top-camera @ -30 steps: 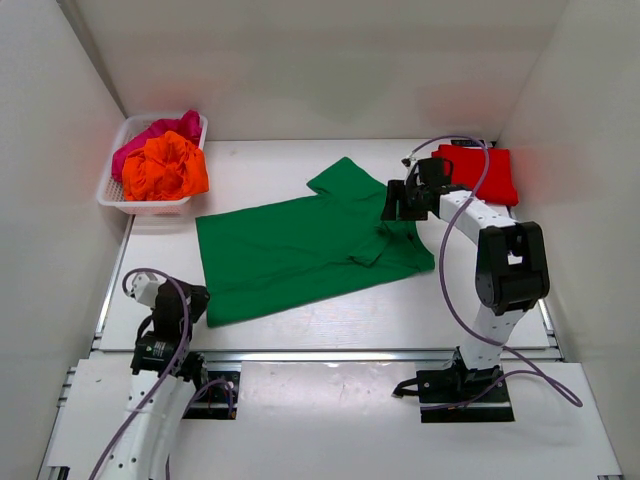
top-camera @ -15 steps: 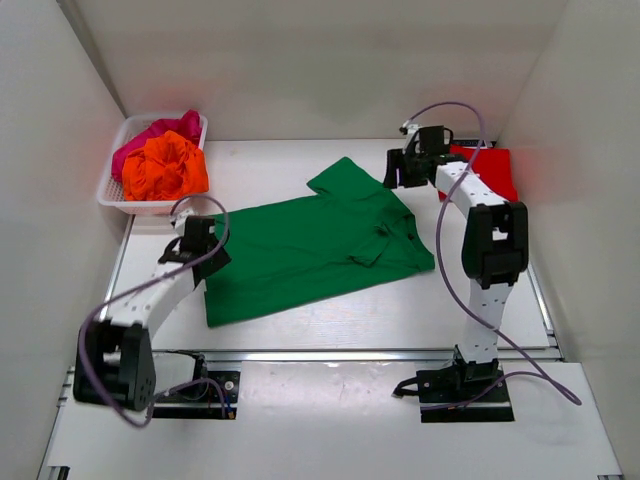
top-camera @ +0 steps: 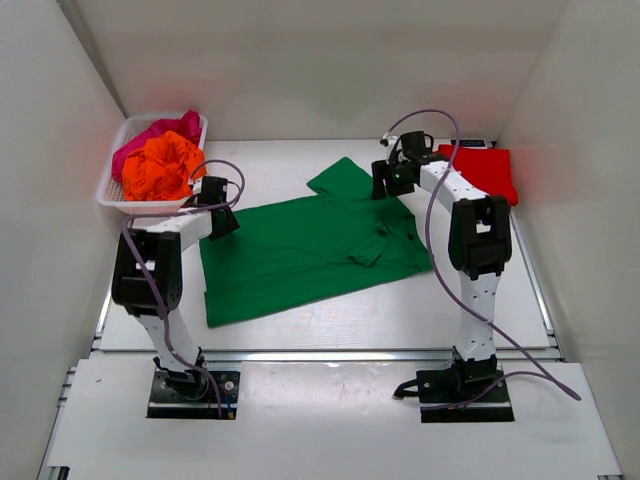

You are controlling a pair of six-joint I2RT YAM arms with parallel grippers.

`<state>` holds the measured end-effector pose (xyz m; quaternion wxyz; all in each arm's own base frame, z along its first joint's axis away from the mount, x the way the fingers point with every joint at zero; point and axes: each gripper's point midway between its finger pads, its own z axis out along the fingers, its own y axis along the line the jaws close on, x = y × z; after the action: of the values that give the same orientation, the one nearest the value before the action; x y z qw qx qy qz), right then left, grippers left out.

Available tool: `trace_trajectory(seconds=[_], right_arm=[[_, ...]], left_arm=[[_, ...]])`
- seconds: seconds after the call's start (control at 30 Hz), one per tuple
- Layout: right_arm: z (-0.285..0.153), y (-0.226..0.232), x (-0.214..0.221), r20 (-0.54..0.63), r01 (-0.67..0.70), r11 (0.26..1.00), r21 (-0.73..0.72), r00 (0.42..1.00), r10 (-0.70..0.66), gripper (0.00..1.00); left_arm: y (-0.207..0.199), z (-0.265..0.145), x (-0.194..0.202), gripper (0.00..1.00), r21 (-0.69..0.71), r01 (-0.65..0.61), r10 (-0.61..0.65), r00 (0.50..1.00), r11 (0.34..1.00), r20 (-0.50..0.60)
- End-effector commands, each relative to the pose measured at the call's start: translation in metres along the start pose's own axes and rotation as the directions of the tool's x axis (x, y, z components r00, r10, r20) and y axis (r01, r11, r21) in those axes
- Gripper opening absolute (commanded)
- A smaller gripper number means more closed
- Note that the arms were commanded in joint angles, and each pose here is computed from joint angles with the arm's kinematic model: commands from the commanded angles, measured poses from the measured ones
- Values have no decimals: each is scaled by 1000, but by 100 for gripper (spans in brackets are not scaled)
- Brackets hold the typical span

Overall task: Fold and stack the t-shirts
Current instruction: Fold the flattened tshirt in 1/3 of the way

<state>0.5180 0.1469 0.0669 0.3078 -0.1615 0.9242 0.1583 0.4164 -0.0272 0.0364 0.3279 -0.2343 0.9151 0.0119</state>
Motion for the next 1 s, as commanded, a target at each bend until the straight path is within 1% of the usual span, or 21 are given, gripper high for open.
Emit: trace_trajectory(seconds=[0.0,0.1,0.17,0.23,0.3,0.33,0.37,0.4,0.47,0.53,0.57,0.67,0.77,0.87,0.97], right_arm=[[3,1,4,-18,15,1000,-10,1000,-15,56],[10,-7,11,-45,-36,999,-9,998,35,57],[13,-11,18,-70,-50,999,4,996,50,57],[12,-15,19,-77,-76,997,15,994,77,57],[12,-22,25,-92,-116,993,26,989,118,57],[11,-25,33,-108,-165,986,35,980,168,57],[11,-29,32,-101,-178,983,38,978,181,57],[10,-35,41,-116,-221,974,56,967,226,57],[9,-40,45,-119,-234,969,82,963,242,56],[5,-49,57,-130,-278,952,128,947,294,57],[3,-49,60,-124,-305,943,134,939,321,57],[-6,-50,63,-103,-322,932,169,934,341,56],[-9,-50,67,-114,-322,925,200,930,348,56],[-17,-60,65,-111,-334,908,253,922,370,55],[-23,-61,65,-106,-342,908,242,921,375,54]], left_arm=[[-8,8,-13,50,8,-8,8,1000,1000,-18],[-6,21,-3,49,-12,-25,24,996,1000,-84],[-13,29,-8,50,-13,-27,25,995,1000,-94],[-18,35,-7,50,-2,-26,25,992,1000,-127],[-27,41,-14,51,21,-22,25,989,1000,-143],[-27,48,-13,51,10,-30,31,987,999,-158],[-32,49,-11,51,25,-35,39,984,999,-172],[-32,53,-11,50,19,-49,52,980,999,-193],[-37,57,-16,50,19,-59,62,978,998,-198],[-46,59,-26,50,44,-59,66,979,997,-194],[-44,62,-23,50,36,-64,70,976,997,-209],[-52,65,-35,50,53,-70,79,976,996,-201],[-58,65,-30,50,69,-80,93,973,994,-213],[-54,64,-27,50,80,-60,76,974,995,-214],[-56,60,-18,50,98,-66,88,968,993,-235]])
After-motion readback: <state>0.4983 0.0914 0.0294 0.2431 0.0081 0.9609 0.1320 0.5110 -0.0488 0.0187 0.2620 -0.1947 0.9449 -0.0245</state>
